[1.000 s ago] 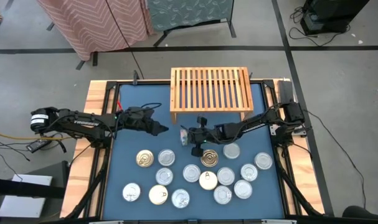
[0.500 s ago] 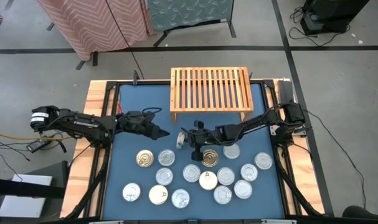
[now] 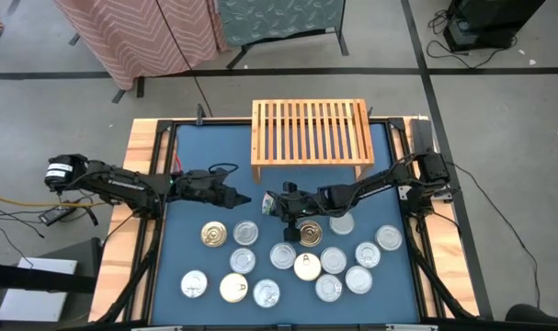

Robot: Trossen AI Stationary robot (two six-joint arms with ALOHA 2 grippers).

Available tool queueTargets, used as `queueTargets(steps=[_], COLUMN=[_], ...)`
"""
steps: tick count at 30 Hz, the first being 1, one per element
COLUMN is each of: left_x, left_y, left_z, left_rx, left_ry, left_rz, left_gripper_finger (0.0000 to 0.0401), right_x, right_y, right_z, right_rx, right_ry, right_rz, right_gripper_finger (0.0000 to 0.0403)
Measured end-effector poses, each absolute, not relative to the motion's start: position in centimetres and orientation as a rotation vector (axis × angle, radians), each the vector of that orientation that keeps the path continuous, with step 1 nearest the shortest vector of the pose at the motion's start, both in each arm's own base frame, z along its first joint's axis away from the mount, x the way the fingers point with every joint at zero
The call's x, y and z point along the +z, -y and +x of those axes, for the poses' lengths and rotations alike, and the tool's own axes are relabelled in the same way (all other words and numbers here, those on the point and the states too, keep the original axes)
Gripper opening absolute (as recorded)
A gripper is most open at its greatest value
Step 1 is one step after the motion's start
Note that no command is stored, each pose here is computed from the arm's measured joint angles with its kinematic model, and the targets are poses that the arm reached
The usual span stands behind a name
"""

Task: Stack canned seafood by type on shelf
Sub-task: Put the green tuna can on the shelf

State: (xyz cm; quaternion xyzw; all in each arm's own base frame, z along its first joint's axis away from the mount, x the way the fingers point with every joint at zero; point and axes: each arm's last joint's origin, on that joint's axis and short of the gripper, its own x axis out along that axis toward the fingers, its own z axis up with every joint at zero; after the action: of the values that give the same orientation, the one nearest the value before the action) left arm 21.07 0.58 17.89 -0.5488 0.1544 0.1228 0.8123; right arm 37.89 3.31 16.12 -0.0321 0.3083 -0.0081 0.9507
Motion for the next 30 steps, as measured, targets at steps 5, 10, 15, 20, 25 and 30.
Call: queueTargets(steps=[5, 10, 15, 20, 25, 30], left_x=[17.9, 17.9, 17.8, 17.9, 17.9, 17.7], left_y=[-0.3, 0.0, -0.1, -0.1, 0.1, 0.3], left_z=[21.1, 21.1, 21.1, 21.1, 21.1, 21.0], left_rx=[0.276, 0.279, 0.315, 0.324, 0.314, 0.322], left_ry=[-0.322, -0.321, -0.299, -0.287, -0.292, -0.308], left_rz=[-1.181, -1.178, -1.173, -1.175, -1.19, -1.143], left_gripper_finger=[0.0229, 0.0229, 0.0229, 0.0229, 0.0229, 0.0229], right_x=[16.2, 17.3, 15.4, 13.5, 14.0, 15.1], right_y=[-2.9, -3.0, -1.8, -1.1, -1.4, -2.8], right_z=[37.4, 36.2, 36.6, 37.7, 38.9, 39.7], right_rx=[-0.104, -0.331, -0.346, -0.373, -0.227, -0.134], right_ry=[-0.673, -0.72, -0.783, -0.747, -0.704, -0.642], right_rz=[-0.096, -0.22, -0.213, -0.236, -0.212, -0.215], right_gripper_finger=[0.0, 0.0, 0.0, 0.0, 0.0, 0.0])
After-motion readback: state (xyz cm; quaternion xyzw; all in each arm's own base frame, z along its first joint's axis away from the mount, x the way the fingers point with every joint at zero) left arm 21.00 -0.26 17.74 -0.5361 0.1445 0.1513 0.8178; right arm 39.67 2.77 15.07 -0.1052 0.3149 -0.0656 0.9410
